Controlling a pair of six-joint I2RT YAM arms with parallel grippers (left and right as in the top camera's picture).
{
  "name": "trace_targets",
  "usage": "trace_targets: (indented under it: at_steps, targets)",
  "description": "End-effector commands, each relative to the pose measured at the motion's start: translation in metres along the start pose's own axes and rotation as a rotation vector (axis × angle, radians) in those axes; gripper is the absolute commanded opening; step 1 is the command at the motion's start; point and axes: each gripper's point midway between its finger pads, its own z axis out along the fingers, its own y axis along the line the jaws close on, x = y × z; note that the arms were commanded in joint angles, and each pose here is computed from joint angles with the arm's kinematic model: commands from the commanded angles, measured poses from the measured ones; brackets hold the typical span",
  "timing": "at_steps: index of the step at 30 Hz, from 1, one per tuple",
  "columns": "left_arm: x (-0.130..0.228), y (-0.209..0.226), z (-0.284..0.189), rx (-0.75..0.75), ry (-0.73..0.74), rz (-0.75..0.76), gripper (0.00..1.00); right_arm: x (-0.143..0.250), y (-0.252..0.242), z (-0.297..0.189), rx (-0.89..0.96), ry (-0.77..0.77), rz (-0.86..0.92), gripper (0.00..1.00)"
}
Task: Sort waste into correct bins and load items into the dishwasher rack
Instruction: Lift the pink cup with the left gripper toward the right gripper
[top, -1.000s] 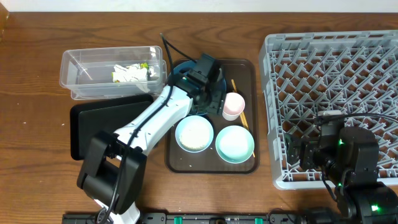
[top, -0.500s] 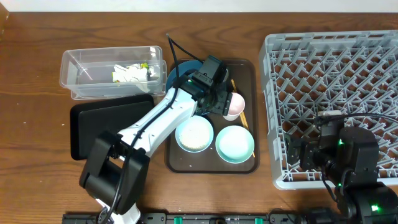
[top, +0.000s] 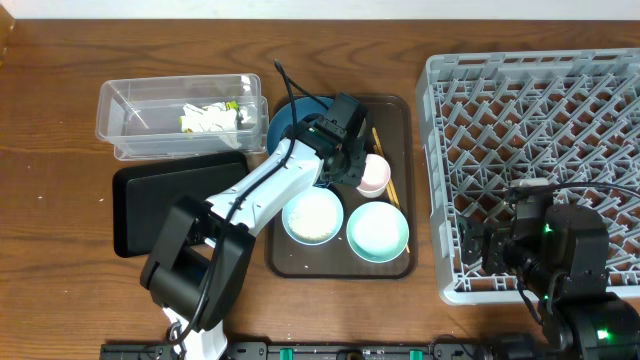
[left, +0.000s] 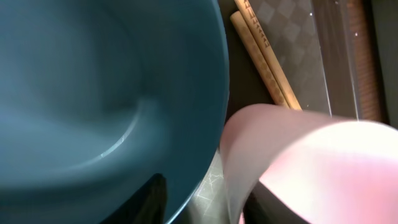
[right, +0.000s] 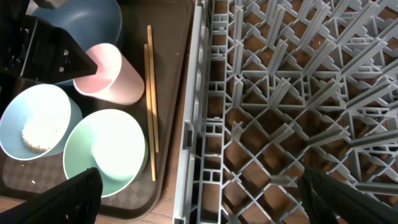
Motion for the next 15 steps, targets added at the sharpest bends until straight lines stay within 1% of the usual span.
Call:
trace_targets:
  at_steps: [1, 4, 6, 7, 9, 15]
  targets:
    - [-0.001, -0.002, 0.002, -0.001, 0.002, 0.001, 0.31, -0.006, 0.002, -0.004, -0.008, -0.017, -0.01, 0.99]
    - [0.0, -0.001, 0.002, -0.001, 0.004, 0.001, 0.27, -0.006, 0.002, -0.004, -0.008, -0.017, -0.009, 0.99]
    - [0.0, -0.001, 0.002, -0.002, 0.006, 0.001, 0.19, -0.006, 0.002, -0.004, -0.008, -0.017, -0.009, 0.99]
    - [0.001, -0.001, 0.001, -0.002, 0.006, 0.001, 0.13, -0.006, 0.002, -0.004, -0.008, -0.017, -0.01, 0.99]
    - [0.0, -0.002, -0.001, -0.001, 0.002, 0.001, 0.06, -0.006, 0.002, -0.004, -0.007, -0.017, -0.01, 0.99]
    - [-0.005, -0.01, -0.016, 0.046, -0.023, 0.002, 0.06, -0.006, 0.001, -0.004, -0.003, -0.017, -0.009, 0.98]
